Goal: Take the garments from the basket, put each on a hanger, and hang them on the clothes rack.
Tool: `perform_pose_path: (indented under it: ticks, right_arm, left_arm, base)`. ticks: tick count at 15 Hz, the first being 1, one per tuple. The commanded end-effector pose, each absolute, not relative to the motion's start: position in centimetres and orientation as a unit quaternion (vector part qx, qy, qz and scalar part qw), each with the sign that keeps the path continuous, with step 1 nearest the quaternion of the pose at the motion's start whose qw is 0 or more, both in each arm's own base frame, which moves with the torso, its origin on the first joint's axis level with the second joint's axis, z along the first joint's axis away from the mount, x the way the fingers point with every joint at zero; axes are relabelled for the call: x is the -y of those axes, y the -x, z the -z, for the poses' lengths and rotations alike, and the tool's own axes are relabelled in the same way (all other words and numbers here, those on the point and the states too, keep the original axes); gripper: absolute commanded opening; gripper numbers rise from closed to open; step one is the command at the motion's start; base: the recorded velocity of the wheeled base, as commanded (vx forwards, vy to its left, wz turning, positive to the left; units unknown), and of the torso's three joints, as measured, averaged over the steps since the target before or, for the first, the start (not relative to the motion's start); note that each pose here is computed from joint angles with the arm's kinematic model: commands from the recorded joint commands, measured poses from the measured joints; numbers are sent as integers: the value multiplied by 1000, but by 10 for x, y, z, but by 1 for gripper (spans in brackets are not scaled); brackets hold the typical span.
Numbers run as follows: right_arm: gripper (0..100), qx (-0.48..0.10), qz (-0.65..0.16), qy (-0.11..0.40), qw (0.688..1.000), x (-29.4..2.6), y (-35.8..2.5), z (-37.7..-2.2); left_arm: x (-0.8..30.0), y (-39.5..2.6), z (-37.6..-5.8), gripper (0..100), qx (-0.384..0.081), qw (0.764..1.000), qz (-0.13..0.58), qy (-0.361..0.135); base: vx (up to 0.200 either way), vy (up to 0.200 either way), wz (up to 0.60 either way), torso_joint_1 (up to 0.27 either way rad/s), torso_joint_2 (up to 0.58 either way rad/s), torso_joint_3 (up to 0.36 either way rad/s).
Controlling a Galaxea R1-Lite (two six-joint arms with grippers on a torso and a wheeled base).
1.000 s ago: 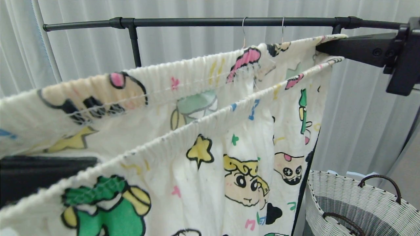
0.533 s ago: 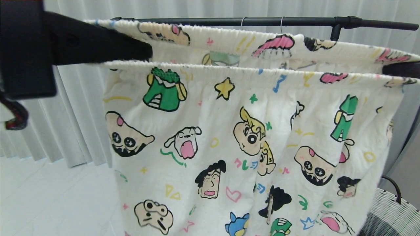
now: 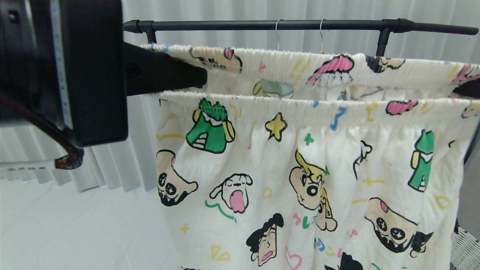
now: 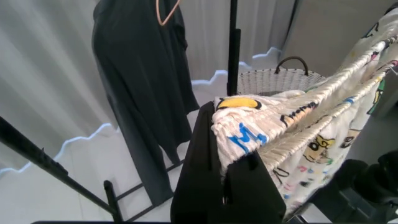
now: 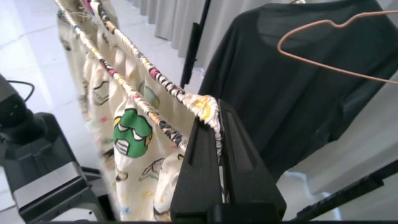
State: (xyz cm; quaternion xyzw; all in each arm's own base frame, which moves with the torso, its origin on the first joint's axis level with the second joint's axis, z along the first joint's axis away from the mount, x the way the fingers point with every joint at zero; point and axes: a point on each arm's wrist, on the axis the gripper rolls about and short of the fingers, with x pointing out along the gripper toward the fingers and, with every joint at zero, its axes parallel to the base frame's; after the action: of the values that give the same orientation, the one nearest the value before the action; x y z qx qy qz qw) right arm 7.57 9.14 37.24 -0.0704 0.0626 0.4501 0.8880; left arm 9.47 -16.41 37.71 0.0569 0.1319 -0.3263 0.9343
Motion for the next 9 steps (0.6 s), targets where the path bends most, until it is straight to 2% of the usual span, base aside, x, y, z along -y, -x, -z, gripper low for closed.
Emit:
perform_pose_path:
  ticks: [1, 5, 6, 9]
  right_arm:
    - [0, -63, -443, 70, 891, -90, -75, -372]
    - [0, -69, -435, 73, 895, -90, -76, -368]
    - [100, -72, -435, 75, 895, -91, -76, -367]
    - [100, -79, -436, 82, 892, -89, -74, -359]
  left_arm:
    - [159, -94, -379, 0, -128, 936, 323, -53]
    - [157, -95, -377, 0, -131, 938, 318, -55]
    - [158, -95, -377, 0, -131, 937, 318, -55]
    - [160, -96, -376, 0, -133, 937, 318, -58]
  base:
    - [0, 0, 0, 0, 0, 0]
    - [0, 0, 0, 0, 0, 0]
    - [0, 0, 0, 0, 0, 0]
    - [0, 0, 0, 0, 0, 0]
